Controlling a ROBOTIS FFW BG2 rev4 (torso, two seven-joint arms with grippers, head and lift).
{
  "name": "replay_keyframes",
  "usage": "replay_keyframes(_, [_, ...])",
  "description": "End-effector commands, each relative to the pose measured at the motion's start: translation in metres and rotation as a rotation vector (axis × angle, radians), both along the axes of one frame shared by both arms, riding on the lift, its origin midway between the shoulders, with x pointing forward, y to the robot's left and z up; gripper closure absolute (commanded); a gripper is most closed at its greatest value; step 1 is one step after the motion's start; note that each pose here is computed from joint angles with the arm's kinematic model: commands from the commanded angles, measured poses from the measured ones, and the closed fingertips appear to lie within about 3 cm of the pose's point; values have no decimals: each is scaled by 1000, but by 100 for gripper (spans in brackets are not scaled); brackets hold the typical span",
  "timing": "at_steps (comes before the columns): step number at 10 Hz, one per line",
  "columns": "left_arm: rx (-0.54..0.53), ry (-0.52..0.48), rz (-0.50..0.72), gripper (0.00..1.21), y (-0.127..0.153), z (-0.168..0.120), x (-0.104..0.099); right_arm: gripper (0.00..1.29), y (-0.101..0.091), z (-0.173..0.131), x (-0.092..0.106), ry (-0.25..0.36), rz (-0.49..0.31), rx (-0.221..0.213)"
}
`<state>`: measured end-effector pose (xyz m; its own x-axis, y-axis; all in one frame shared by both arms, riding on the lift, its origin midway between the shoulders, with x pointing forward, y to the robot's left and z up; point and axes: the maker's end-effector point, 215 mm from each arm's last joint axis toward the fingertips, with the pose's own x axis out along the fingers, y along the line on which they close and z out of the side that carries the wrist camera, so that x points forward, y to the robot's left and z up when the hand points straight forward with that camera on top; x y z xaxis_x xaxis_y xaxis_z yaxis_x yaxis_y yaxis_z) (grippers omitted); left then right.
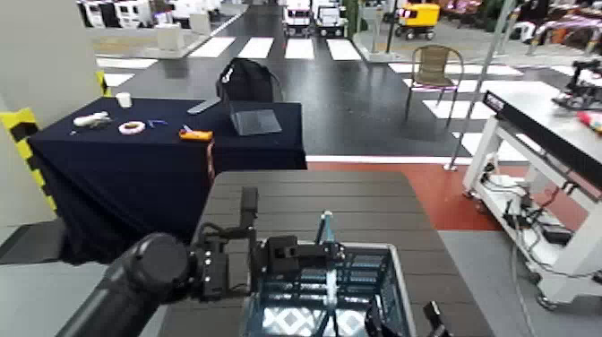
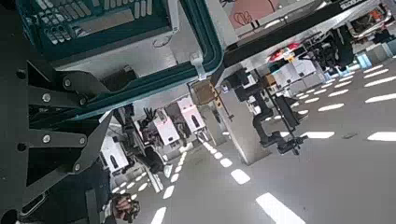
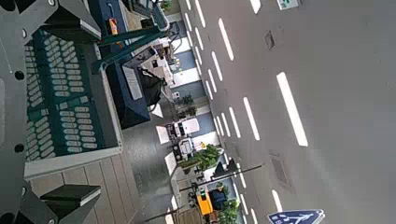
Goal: Place the crate on the table.
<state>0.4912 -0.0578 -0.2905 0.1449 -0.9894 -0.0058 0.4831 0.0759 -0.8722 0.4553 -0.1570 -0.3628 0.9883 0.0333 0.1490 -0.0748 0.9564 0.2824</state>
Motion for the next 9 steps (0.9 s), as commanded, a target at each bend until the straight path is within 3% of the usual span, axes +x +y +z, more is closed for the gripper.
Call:
replay_keyframes(1, [21,-10,29,119,-8,-5,23,14,2,0,0,0,3,1])
replay_keyframes(7, [41,-20,144,119,-12,-3,84,14,5,1,1,-1,8,7])
replay_keyframes(9, [56,-3,167,119,-13,-8,96,14,7,2,2,-4,14,8])
